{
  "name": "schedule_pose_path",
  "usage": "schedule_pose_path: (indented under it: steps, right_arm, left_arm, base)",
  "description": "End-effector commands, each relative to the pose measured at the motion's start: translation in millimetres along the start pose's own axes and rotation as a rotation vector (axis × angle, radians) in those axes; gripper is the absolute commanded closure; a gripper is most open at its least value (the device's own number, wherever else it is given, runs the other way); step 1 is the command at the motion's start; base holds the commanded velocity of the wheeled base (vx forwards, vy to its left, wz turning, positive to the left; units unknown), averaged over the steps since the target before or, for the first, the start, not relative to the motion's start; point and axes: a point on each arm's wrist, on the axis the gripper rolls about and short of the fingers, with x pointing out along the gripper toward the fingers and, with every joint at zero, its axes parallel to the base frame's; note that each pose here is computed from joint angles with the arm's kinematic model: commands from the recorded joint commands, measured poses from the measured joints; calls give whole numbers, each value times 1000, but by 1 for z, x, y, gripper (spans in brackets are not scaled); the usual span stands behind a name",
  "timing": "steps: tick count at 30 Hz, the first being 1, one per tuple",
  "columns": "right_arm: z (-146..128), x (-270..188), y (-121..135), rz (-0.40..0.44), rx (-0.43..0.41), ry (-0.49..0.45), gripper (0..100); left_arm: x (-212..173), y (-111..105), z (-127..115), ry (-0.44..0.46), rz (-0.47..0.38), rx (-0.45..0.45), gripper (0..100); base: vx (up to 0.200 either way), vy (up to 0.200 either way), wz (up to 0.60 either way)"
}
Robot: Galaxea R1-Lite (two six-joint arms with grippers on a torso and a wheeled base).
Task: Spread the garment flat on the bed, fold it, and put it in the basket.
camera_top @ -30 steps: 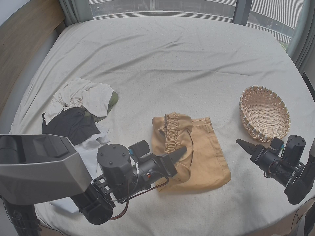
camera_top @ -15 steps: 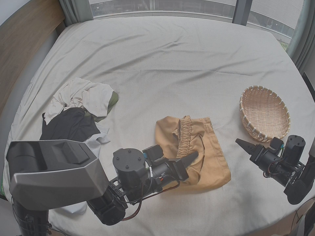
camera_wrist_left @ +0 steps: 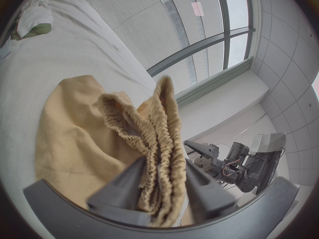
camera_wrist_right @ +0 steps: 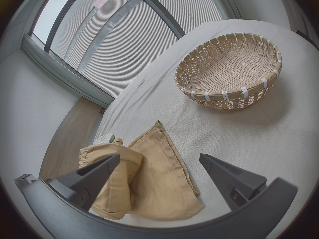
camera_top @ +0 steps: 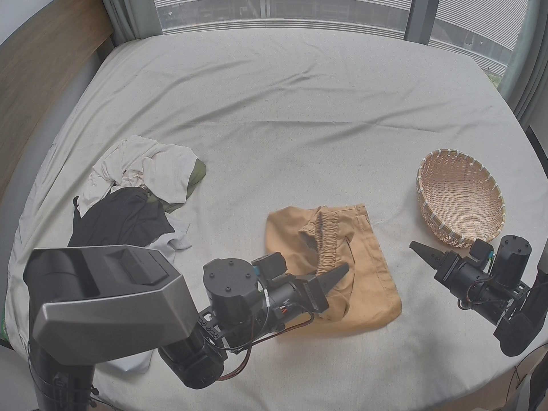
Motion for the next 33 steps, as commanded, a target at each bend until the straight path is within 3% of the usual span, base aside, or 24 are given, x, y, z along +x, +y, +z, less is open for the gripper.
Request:
schedule_pose_path:
  steps: [1, 12, 19, 33]
  right_arm:
    - [0, 0, 0, -1, 0, 2, 0]
    - [-1, 0, -1, -4, 13, 5, 0]
    - [-5, 0, 0, -2, 12, 27, 0]
    - [-17, 1, 14, 53, -7, 75, 0]
  left_arm:
    - [5, -1, -8, 21, -1, 3, 0]
    - [-6, 9, -1, 6, 70, 31, 0]
    - [-52, 18, 13, 21, 170, 75, 0]
    - [-140, 4, 50, -46, 293, 72, 0]
  base:
    - [0, 0, 0]
    - [0, 0, 0]
    - [0, 0, 0]
    - [0, 0, 0]
